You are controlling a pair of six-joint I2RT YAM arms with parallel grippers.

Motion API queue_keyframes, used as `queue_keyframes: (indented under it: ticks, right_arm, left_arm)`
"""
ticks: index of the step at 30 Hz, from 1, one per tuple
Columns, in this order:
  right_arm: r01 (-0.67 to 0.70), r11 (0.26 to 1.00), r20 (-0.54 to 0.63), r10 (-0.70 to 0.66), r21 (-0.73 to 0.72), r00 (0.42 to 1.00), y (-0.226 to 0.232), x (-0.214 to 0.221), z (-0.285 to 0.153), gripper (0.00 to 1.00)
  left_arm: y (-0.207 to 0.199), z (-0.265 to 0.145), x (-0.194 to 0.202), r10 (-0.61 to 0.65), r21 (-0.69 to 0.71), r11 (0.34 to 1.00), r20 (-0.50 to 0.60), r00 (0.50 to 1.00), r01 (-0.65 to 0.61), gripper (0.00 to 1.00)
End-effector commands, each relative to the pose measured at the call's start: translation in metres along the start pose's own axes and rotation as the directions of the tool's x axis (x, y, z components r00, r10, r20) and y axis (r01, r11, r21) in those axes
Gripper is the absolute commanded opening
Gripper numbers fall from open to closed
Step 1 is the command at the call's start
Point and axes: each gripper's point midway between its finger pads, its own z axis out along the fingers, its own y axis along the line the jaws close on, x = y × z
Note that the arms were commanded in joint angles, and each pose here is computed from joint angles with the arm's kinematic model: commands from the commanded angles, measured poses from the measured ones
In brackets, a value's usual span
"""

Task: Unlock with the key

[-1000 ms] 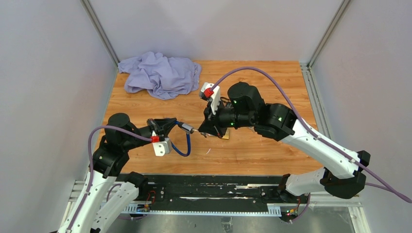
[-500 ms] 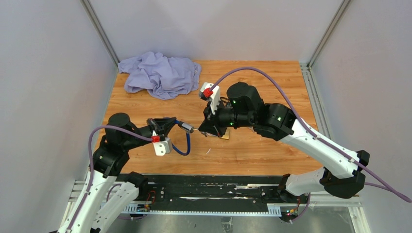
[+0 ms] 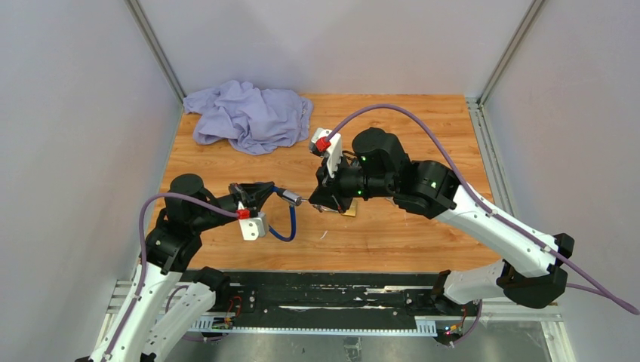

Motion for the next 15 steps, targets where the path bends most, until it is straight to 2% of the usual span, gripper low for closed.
queue_keyframes:
  ticks: [1, 15]
  right_arm:
    - [0.030, 1.000, 0.010, -0.030, 0.002, 1.000, 0.0038, -0.0013, -0.0015, 0.00]
    - [0.029, 0.999, -0.007, -0.029, 0.027, 1.000, -0.0014, 0.0052, 0.0005, 0.01]
  left_arm:
    - [0.0180, -0.0024, -0.0130, 0.051, -0.050, 0.998, 0.029, 0.998, -0.049, 0.01]
    - [0.0176, -0.0026, -0.0130, 0.053, -0.047, 0.998, 0.028, 0.998, -0.052, 0.00]
